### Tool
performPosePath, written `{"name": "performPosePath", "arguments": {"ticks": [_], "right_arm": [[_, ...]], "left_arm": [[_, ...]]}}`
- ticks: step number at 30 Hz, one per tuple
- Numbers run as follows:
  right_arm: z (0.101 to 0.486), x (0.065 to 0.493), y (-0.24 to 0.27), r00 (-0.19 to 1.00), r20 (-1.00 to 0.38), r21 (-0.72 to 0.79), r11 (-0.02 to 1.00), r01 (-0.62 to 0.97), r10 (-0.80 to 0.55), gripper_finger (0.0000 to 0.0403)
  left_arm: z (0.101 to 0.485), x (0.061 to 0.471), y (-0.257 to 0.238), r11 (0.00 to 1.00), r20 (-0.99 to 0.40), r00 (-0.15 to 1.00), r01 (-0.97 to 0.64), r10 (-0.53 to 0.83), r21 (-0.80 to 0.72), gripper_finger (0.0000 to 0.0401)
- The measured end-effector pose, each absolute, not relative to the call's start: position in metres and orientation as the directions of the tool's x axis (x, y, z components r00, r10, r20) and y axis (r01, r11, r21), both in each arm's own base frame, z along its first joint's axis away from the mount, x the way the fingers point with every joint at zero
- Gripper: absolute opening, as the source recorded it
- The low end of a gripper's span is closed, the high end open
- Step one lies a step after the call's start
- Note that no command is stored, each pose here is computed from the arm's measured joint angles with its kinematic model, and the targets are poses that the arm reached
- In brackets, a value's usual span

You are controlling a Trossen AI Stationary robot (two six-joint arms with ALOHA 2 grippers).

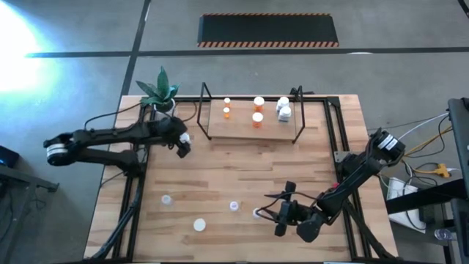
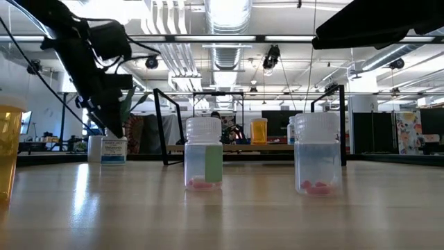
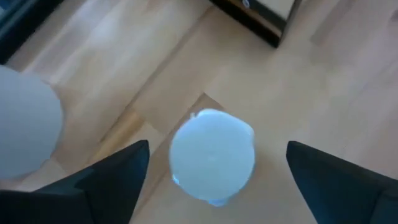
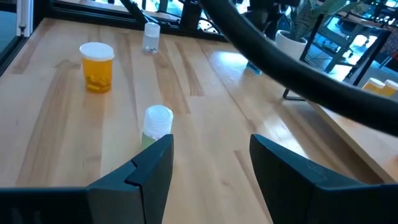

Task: Pick and place medicine bottles onto shelf by color
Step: Put the white medicine bottle on the shelf aligned with the other white medicine bottles

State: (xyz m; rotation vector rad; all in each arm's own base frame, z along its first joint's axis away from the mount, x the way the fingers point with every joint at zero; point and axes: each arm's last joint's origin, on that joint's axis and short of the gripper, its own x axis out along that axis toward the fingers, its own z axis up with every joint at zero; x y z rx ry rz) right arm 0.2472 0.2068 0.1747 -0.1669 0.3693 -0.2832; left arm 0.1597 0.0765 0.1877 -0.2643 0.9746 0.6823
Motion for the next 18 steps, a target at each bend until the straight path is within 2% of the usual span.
{"name": "performPosePath", "arguments": {"ticks": [10, 15, 18], "right_arm": [[0.173, 0.248, 0.207, 0.893, -0.333, -0.205, 0.948, 0.244, -0.302, 0.0203], [0.173, 0.248, 0.208, 0.894, -0.331, -0.202, 0.948, 0.244, -0.301, 0.0203], [0.173, 0.248, 0.208, 0.895, -0.33, -0.2, 0.949, 0.245, -0.3, 0.0203]], "left_arm": [[0.162, 0.175, 0.07, 0.824, -0.923, 0.353, -0.562, 0.156, -0.076, 0.0359], [0.157, 0.185, 0.058, 0.836, -0.923, 0.36, -0.541, 0.136, -0.088, 0.0345], [0.156, 0.19, 0.052, 0.805, -0.909, 0.353, -0.592, 0.221, -0.034, 0.0338]]}}
